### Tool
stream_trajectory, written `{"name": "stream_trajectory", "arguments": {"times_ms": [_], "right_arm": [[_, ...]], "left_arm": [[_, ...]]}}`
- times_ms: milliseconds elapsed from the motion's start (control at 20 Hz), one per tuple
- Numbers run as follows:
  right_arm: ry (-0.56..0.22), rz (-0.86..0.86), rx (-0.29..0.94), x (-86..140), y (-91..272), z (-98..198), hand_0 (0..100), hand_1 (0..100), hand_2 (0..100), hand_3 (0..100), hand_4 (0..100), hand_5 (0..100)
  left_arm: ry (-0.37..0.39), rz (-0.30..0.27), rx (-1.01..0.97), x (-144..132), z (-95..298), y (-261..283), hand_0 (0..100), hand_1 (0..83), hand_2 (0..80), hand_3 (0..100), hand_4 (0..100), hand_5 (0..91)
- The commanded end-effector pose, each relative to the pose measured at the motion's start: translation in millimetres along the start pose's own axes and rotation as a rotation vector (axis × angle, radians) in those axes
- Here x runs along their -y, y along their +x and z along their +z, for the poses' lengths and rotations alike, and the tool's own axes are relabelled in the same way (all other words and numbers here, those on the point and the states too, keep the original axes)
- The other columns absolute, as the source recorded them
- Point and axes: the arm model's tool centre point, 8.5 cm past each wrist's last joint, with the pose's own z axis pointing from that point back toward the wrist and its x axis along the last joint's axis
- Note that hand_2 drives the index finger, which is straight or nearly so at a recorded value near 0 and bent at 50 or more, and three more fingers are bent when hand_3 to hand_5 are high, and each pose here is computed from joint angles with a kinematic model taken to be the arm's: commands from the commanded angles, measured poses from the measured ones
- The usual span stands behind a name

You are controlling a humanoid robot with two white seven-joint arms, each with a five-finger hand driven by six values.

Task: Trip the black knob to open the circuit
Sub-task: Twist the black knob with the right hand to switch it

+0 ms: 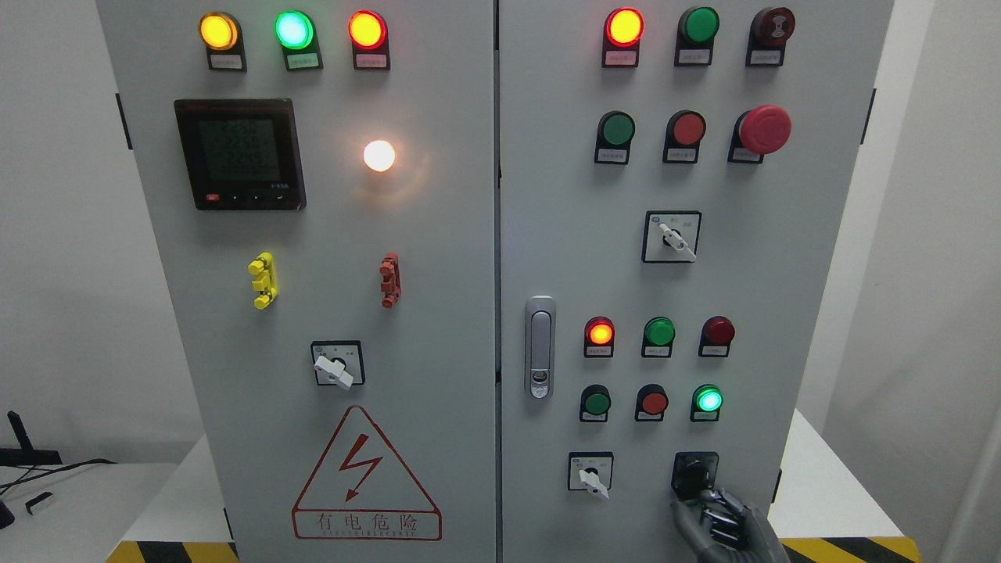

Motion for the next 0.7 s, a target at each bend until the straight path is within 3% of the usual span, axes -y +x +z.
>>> {"name": "stream_trajectory", "arguments": {"times_ms": [0, 650], "right_arm": [[-0.002, 0.026, 0.003, 4.1, 1.6, 0.3, 45, 83, 51, 100, 98, 92], [-0.018, 0.032, 0.004, 10.9, -0.2, 3.1, 45, 83, 50, 100, 97, 92]], "left_arm": [[-0.004, -0.03, 0.003, 0.2, 0.0, 0.3, 12, 38.9, 0.0, 0, 0, 0.0], [-0.004, -0.03, 0.003, 0.2, 0.0, 0.3, 12, 38.9, 0.0, 0, 0, 0.0]]}}
